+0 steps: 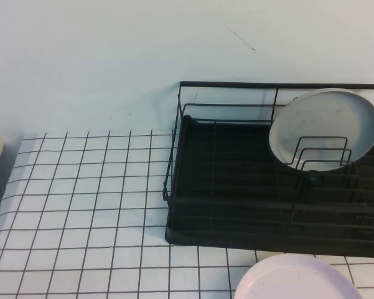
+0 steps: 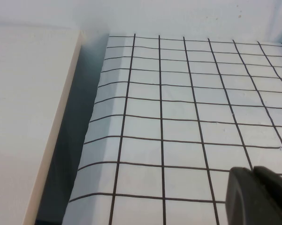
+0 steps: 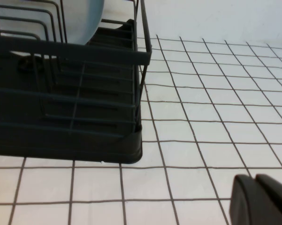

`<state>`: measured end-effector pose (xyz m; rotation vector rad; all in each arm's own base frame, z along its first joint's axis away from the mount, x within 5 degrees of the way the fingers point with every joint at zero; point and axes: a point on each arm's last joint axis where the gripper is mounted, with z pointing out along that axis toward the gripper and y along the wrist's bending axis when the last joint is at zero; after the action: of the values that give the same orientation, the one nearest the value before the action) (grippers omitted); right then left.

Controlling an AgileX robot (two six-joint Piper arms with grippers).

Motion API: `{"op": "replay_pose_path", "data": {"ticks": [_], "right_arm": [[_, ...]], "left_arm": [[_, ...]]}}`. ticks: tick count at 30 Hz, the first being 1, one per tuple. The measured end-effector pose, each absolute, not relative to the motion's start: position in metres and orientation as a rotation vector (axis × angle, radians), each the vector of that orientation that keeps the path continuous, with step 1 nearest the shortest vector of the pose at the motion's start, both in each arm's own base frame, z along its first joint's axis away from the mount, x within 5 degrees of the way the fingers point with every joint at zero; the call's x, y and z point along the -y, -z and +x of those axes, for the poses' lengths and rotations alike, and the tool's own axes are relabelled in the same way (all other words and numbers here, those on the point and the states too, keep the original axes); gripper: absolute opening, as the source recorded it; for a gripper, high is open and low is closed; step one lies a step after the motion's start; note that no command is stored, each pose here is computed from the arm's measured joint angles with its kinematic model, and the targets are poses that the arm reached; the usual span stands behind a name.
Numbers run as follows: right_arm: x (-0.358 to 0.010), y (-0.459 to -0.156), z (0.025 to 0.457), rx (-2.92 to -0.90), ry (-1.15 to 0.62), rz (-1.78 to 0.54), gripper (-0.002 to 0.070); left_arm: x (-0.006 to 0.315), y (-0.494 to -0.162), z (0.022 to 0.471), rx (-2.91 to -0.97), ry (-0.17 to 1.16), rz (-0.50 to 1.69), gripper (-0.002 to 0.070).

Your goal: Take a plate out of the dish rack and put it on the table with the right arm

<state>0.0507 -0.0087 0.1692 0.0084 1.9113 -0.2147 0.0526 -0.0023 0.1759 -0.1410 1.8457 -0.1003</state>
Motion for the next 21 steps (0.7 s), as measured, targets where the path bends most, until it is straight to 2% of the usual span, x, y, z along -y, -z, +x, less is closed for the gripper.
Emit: {"op": "replay_pose_path", "data": {"ticks": [21], "right_arm": [[0.0087, -0.1692, 0.0507, -1.911, 0.215, 0.008, -0.0002]], "left_arm": [[0.0021, -0.1759, 0.0525, -1.846, 0.094, -0.137, -0.0003]]}}
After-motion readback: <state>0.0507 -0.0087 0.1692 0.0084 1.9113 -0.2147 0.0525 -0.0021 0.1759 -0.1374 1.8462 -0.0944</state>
